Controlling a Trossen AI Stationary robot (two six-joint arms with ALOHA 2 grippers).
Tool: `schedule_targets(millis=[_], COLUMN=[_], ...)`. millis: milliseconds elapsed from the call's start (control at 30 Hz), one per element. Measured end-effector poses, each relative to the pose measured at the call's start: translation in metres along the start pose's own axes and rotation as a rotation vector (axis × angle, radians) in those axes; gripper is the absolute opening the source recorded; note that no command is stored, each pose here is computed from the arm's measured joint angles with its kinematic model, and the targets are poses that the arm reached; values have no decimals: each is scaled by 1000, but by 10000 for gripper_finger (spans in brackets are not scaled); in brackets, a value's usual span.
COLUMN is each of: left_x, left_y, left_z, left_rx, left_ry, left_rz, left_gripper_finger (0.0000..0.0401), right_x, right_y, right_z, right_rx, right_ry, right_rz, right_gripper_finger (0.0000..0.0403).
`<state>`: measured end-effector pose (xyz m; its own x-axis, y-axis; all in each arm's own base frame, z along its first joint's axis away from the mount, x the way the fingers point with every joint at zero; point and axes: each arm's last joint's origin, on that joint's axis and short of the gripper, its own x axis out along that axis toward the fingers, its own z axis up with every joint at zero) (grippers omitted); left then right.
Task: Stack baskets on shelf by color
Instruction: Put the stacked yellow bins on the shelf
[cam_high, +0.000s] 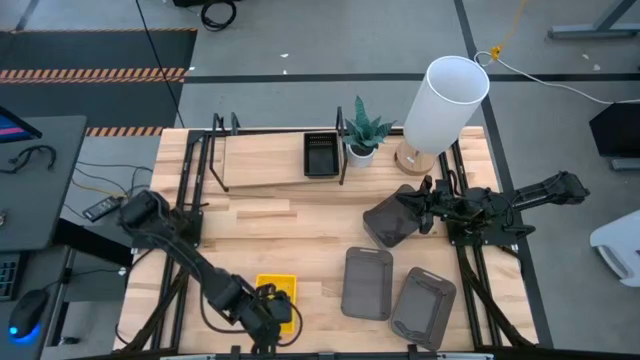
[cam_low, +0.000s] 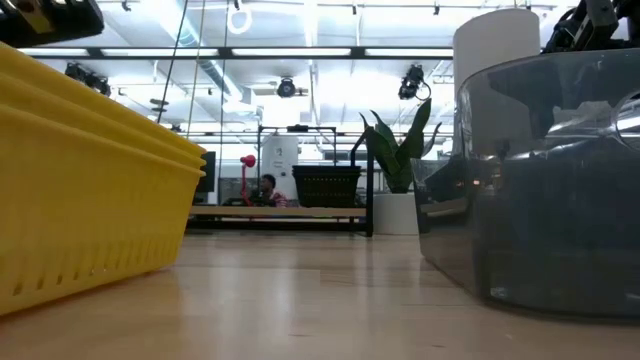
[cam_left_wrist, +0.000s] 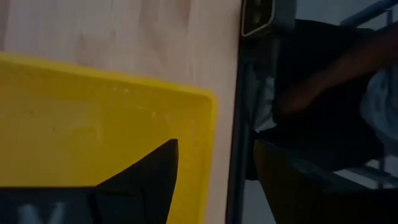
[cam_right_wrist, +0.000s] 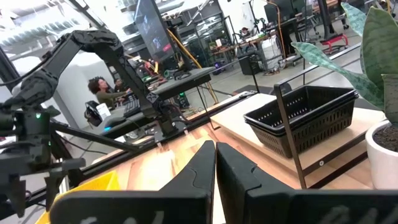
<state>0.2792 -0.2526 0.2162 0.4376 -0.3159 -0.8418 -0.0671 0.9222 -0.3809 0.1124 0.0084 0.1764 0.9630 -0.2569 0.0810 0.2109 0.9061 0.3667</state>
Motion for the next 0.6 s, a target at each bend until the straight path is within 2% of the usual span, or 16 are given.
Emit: schedule_targets(millis=[367, 600], left_x=[34, 40], left_y=[4, 14], left_z=[-14, -15], left_rx=[60, 37], left_ry=[75, 132], left_rz=[72, 134], left_gripper_finger=[217, 165], right_x=[0, 0], right_y=[0, 0], right_z=[0, 0], right_rx=[0, 0], right_ry=[1, 0], right_rz=[0, 0], right_gripper_finger=[19, 19])
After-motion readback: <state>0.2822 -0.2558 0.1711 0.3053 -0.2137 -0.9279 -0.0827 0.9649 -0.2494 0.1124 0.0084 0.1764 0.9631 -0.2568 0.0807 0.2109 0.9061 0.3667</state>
